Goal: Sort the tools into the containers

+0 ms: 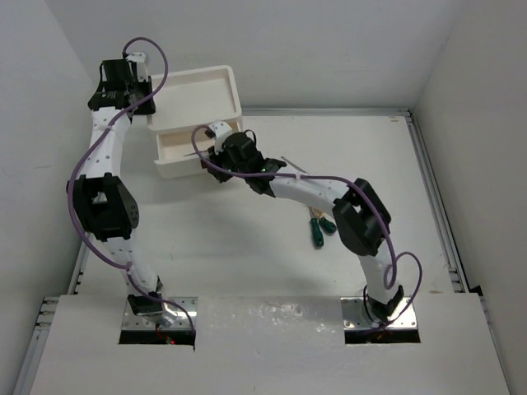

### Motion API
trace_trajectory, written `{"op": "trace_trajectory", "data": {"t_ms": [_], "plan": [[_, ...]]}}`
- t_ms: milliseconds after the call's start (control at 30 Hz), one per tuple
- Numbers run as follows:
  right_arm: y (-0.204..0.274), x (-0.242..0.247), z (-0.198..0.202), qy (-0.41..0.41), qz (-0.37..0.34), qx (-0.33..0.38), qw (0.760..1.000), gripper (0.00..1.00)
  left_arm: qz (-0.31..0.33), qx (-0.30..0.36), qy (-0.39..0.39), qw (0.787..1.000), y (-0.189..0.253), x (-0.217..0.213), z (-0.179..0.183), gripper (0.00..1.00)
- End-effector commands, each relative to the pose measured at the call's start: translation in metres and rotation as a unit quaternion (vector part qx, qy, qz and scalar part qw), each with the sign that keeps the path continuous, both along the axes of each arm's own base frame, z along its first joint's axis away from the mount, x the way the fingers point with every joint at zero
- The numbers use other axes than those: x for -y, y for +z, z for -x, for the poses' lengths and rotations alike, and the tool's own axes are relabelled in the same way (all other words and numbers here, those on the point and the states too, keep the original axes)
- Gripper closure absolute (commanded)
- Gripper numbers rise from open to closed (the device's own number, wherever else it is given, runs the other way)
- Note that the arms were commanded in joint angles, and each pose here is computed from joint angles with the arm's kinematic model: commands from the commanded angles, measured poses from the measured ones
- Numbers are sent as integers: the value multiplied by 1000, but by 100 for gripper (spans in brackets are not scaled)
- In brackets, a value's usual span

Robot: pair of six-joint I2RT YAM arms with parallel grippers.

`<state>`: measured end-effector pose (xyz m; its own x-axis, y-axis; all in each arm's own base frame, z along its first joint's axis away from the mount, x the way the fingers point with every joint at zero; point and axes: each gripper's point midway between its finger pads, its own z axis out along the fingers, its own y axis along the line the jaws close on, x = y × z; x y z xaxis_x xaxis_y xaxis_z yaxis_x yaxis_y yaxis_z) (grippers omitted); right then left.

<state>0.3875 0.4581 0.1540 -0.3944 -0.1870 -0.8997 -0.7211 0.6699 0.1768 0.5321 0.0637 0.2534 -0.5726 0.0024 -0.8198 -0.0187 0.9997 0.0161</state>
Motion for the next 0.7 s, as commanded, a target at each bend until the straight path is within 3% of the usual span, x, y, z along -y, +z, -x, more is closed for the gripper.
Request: {"op": "trace_trajectory", "data": {"t_ms": [0, 200, 433, 600, 633, 667], "plan": [[47, -9, -50, -56, -79, 32, 995, 100, 6, -46, -27, 999, -28, 6, 9, 100], [61, 2, -108, -139, -165, 24, 976, 100, 5, -49, -46, 998, -28, 12, 15, 100], [41, 6, -145, -208, -177, 36, 961, 100, 1, -48, -66, 997, -34, 23, 21, 100], [28, 5, -118, -184, -179, 36, 966, 100, 20, -42, -56, 997, -27, 27, 23, 100], [3, 4, -99, -180, -157, 26, 971, 100, 28, -41, -52, 997, -26, 29, 23, 100], [3, 4, -92, -179, -156, 32, 971, 95, 32, -37, -52, 997, -24, 30, 22, 100]]}}
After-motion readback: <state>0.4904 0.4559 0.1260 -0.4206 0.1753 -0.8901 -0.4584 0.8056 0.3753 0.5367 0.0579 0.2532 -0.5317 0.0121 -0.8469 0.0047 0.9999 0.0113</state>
